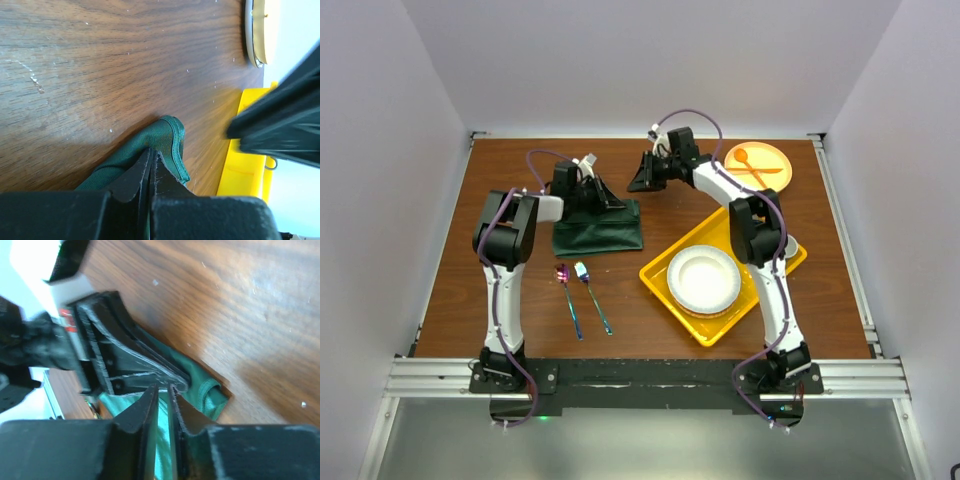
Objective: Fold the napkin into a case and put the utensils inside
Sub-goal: Smooth out the lower triangle-folded napkin at the center of the board.
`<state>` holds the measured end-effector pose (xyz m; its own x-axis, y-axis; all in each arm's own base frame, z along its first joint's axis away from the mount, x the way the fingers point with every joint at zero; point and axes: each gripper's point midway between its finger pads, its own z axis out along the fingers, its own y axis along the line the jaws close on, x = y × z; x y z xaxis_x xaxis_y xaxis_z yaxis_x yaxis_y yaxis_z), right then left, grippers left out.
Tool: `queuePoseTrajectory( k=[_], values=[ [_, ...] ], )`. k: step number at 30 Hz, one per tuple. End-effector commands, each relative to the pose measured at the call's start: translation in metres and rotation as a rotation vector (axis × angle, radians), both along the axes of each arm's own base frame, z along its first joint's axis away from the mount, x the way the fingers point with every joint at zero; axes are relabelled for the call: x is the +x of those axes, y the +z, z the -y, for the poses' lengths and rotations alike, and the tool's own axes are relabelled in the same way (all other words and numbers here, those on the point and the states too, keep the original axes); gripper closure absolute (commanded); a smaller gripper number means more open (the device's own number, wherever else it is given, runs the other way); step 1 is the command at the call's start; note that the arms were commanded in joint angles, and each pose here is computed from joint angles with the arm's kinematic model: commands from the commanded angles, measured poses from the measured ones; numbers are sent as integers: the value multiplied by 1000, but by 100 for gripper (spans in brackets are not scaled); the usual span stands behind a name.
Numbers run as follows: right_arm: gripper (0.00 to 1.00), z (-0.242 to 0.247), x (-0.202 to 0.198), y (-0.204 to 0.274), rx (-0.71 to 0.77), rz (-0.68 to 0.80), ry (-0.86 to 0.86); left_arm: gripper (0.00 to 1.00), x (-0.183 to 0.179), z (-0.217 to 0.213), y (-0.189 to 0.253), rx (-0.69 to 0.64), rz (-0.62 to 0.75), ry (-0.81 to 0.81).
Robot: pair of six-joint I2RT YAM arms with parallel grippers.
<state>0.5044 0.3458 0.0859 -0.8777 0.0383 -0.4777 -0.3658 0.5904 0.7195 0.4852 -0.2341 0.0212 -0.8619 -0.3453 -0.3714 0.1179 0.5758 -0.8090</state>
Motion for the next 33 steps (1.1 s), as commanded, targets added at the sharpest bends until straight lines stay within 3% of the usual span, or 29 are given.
queuePoseTrajectory(
  k=[1, 8, 11, 15, 22, 26, 33],
  values=[
    [89, 4, -17, -25, -26, -98, -9, 100, -24, -23, -60, 146, -158, 46],
    [90, 22, -35, -77, -165, -192, -2, 97, -19, -18, -56, 107, -152, 42],
    [93, 30, -35, -92, -226, -218, -22, 90, -18, -15, -48, 49, -147, 30],
    [94, 40, -37, -105, -299, -230, -33, 70, -14, -22, -22, -31, -73, 16],
    [97, 54, -47, -119, -375, -256, -42, 56, -15, -68, 11, -169, 7, 22],
    [97, 55, -46, -120, -386, -250, -48, 51, -21, -95, 11, -181, 30, 32],
    [97, 50, -46, -118, -390, -234, -46, 51, -27, -146, 3, -169, 21, 68]
  ],
)
